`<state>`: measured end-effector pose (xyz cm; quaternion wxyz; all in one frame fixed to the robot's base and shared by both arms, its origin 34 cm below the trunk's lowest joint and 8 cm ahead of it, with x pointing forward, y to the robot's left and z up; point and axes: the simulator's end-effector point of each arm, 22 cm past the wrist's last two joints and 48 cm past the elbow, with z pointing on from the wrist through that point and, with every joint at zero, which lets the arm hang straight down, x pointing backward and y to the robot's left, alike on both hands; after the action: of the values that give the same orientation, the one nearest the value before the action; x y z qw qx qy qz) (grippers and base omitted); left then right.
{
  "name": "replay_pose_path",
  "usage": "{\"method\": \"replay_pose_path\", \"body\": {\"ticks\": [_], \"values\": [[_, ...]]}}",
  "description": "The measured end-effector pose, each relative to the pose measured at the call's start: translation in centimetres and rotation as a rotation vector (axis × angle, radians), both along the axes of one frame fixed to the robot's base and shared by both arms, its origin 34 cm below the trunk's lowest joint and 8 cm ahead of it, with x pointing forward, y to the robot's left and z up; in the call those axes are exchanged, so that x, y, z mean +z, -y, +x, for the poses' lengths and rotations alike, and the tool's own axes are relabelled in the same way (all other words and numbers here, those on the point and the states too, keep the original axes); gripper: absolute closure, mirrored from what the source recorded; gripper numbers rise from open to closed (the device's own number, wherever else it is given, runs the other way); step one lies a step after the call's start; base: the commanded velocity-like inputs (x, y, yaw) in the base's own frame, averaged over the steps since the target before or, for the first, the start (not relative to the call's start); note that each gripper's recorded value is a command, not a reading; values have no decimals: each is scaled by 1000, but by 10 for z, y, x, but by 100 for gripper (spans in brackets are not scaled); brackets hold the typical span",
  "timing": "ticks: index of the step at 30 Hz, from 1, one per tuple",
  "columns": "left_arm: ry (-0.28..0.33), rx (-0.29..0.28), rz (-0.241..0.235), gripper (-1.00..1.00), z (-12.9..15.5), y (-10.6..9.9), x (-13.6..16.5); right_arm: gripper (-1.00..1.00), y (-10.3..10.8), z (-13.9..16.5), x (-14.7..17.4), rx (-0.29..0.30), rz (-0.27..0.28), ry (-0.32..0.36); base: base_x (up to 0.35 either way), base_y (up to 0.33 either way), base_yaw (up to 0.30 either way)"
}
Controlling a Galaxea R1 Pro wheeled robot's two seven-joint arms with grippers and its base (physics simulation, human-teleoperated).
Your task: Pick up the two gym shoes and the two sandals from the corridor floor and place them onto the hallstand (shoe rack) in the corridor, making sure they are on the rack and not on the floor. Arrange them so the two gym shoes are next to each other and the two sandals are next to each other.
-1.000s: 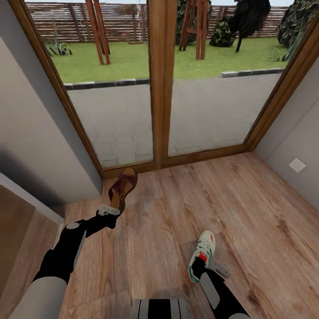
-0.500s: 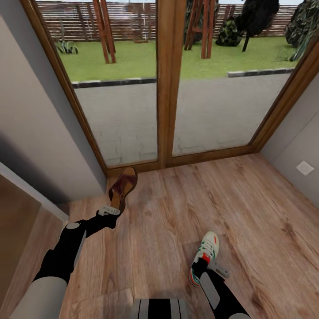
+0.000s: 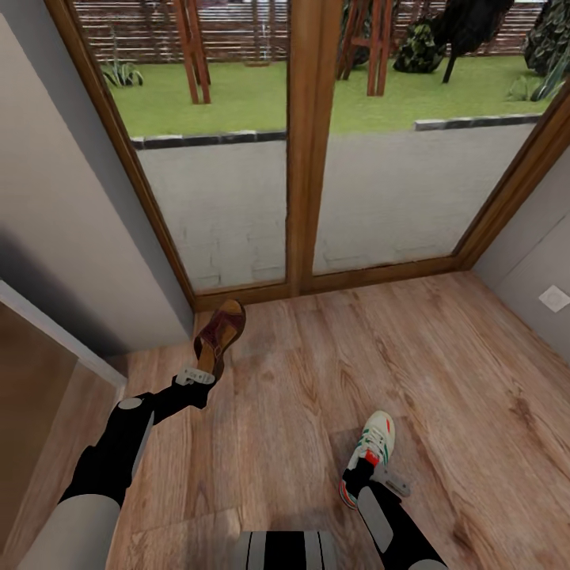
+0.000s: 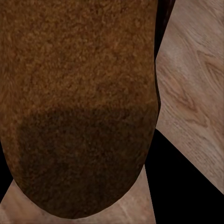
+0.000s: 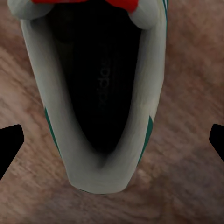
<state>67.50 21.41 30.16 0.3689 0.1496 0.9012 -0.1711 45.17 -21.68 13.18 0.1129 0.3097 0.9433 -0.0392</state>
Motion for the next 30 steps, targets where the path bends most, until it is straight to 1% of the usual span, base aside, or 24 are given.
{"method": "replay_pose_path", "body": {"ticks": [2, 8, 22, 30], "values": [[-1, 0, 0, 100, 0, 0, 0, -100, 0, 0, 0, 0, 0, 0, 0, 0, 70], [-30, 0, 2, 100, -7, 0, -18, -100, 0, -11, -11, 0, 0, -30, 0, 0, 138], [-33, 0, 0, 100, -7, 0, -20, -100, 0, -12, -12, 0, 0, -32, 0, 0, 20], [-34, 0, -1, 100, -8, 0, -20, -100, 0, -12, -12, -1, 0, -32, 51, 0, 0]]}}
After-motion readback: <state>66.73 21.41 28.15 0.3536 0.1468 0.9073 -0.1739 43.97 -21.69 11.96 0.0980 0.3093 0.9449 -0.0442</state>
